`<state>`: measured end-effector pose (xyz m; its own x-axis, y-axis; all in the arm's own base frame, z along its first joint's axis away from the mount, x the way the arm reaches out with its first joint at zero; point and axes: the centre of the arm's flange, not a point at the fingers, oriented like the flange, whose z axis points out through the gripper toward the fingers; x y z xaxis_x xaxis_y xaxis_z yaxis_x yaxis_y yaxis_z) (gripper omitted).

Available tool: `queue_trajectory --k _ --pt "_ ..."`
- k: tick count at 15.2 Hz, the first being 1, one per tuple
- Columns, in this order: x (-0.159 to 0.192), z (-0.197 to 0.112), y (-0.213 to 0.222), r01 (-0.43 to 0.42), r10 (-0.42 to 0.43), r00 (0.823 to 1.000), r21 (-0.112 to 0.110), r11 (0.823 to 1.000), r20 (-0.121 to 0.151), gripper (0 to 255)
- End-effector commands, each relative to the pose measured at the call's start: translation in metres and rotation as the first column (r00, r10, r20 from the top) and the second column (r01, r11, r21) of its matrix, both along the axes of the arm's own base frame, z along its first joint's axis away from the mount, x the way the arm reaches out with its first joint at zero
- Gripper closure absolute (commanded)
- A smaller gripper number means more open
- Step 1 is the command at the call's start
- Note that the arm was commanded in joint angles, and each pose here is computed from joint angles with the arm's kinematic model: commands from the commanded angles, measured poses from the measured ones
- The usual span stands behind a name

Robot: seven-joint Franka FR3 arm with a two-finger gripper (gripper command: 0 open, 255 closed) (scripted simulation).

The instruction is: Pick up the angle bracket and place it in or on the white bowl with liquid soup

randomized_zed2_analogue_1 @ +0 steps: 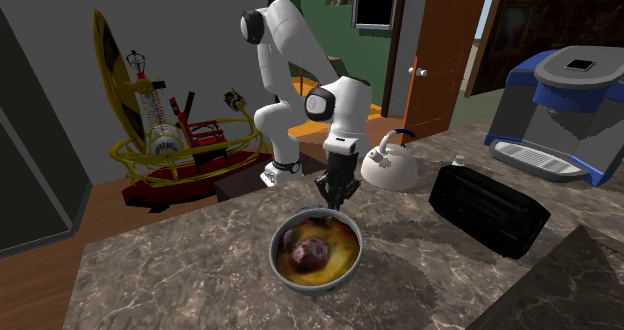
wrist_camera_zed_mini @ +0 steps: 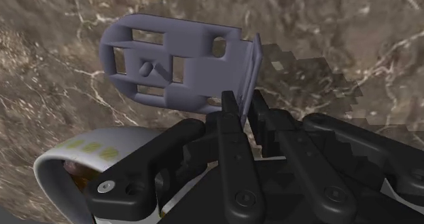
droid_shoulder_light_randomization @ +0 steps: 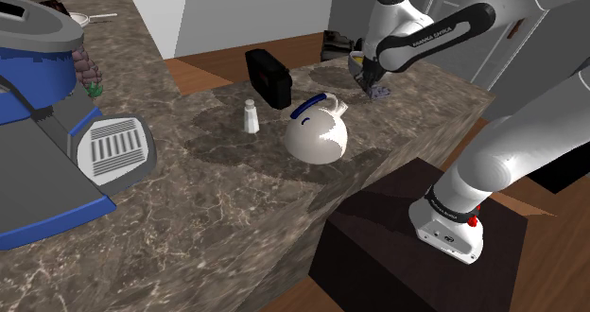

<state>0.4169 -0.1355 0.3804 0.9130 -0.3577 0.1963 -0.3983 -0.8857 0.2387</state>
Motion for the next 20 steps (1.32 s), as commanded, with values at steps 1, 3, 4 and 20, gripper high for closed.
queue_trajectory --k 1,3,4,20 --pt "0.000 0.011 0.001 0.000 0.000 1.000 0.000 1.000 0.000 255" --pt "0.000 0.021 0.001 0.000 0.000 1.000 0.000 1.000 0.000 255" --pt "0.000 0.026 0.001 0.000 0.000 1.000 0.000 1.000 0.000 255" --pt "0.000 0.111 0.001 0.000 0.000 1.000 0.000 1.000 0.000 255"
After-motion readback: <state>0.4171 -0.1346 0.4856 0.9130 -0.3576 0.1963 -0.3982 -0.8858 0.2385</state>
